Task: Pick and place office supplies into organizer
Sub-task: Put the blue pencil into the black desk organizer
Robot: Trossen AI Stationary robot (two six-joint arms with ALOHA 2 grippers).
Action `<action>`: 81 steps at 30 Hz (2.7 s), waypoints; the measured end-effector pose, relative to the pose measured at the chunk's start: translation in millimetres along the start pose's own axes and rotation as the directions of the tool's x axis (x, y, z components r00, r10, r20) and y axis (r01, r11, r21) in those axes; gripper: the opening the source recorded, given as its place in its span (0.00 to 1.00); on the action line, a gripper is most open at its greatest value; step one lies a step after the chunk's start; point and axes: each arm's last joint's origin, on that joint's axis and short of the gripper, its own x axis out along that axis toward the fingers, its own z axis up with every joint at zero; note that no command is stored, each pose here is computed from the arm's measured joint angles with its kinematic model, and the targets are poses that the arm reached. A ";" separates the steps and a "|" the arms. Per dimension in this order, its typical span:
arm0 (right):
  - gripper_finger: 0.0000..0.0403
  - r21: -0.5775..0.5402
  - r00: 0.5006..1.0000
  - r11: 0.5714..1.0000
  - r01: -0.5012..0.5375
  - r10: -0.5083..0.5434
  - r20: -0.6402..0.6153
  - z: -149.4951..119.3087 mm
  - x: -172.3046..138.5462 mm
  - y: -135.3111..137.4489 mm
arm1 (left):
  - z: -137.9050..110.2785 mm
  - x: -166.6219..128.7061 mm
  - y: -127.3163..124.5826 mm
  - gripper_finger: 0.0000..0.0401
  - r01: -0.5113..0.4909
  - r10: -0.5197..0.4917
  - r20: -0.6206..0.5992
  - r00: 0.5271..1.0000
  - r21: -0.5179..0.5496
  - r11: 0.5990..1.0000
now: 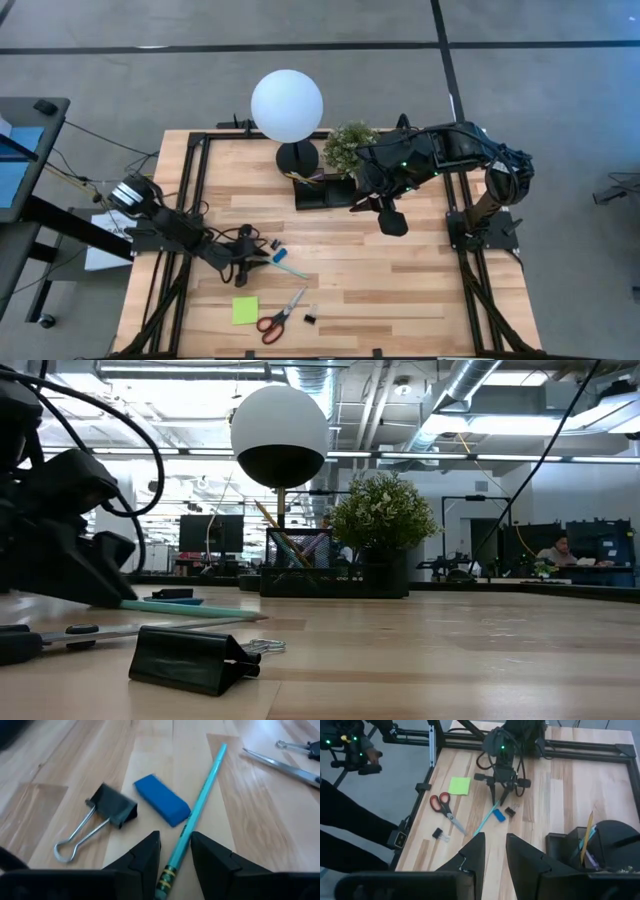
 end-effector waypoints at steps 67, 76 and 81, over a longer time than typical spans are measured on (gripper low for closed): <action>0.18 -0.006 1.000 1.000 -0.002 0.002 -0.021 -2.2 -0.2 0.2 | 8.0 72.0 -82.5 0.28 -0.019 0.011 0.183 0.983 0.038 0.999; 0.18 -0.006 1.000 1.000 -0.002 0.002 -0.021 -2.2 -0.2 0.2 | 15.7 81.8 -80.9 0.06 -0.055 0.057 0.172 0.983 -0.018 0.998; 0.18 -0.006 1.000 1.000 -0.002 0.002 -0.021 -2.2 -0.2 0.1 | 18.6 84.6 -75.7 0.04 -0.073 0.078 0.174 0.982 -0.032 0.997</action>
